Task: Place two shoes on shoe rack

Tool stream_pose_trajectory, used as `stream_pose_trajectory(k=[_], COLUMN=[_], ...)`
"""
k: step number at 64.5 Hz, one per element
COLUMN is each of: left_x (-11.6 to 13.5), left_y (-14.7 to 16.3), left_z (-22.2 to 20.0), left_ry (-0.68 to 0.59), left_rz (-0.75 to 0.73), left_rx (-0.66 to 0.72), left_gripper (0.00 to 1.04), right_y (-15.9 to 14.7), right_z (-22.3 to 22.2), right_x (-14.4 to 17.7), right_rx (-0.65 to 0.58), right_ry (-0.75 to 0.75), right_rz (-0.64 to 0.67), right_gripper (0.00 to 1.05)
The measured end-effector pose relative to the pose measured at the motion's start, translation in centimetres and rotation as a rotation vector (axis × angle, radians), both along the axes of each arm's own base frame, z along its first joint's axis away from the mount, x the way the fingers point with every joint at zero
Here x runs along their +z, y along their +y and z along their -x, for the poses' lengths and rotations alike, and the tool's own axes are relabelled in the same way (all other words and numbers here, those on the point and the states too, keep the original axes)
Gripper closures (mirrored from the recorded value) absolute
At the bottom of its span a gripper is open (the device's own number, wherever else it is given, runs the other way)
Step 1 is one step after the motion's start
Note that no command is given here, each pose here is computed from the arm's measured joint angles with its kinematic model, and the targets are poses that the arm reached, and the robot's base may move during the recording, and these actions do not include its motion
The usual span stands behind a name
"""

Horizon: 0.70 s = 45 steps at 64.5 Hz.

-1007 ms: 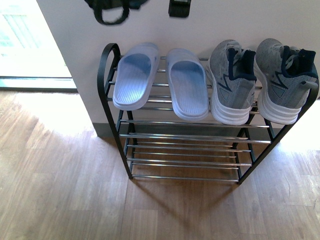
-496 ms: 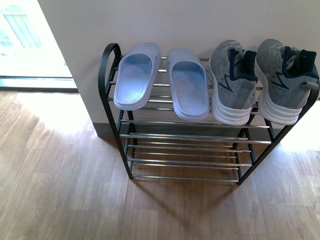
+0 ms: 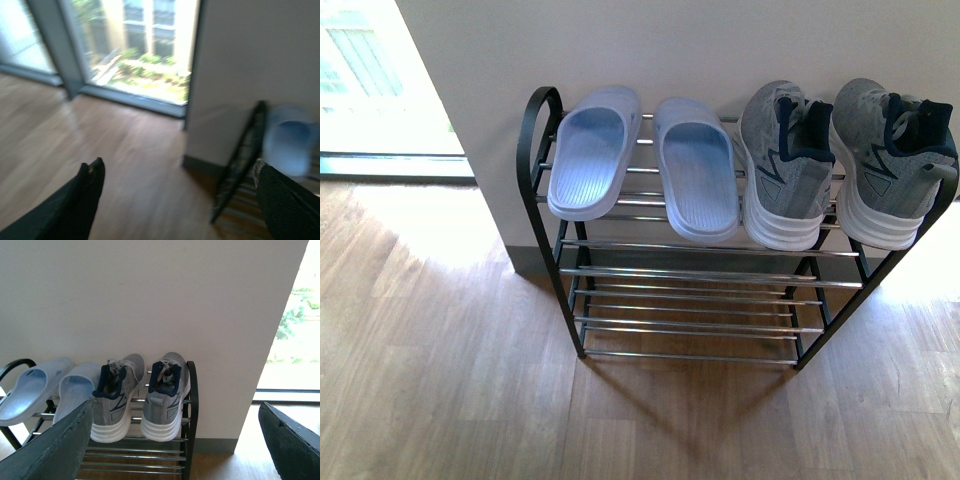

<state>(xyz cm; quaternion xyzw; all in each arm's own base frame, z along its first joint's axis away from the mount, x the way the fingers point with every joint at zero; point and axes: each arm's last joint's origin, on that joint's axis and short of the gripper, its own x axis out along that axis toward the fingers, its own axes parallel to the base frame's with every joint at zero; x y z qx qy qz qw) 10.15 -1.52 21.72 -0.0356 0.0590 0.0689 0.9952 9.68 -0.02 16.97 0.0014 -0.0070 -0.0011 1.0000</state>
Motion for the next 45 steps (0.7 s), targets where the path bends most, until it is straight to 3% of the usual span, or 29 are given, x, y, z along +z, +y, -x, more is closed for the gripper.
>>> stream_pose_trajectory(k=[5, 12, 29, 45], left_x=[-0.5, -1.0, -2.7, -3.6], left_y=[0.2, 0.6, 1.5, 1.5], left_z=[0.4, 0.4, 0.4, 0.4], left_ry=[-0.109, -0.127, -0.115, -0.114], left_rz=[-0.015, -0.04, -0.057, -0.06], left_rx=[-0.118, -0.171, -0.141, -0.14], left_gripper=[0.39, 0.57, 1.04, 1.03], right_y=[0.0, 0.0, 0.0, 0.0], right_z=[0.0, 0.0, 0.0, 0.0], right_x=[0.0, 0.0, 0.0, 0.0], right_rx=[0.0, 0.0, 0.0, 0.0], right_ry=[0.0, 0.0, 0.0, 0.0], right_rz=[0.0, 0.0, 0.0, 0.0], right_gripper=[0.09, 0.09, 0.09, 0.09])
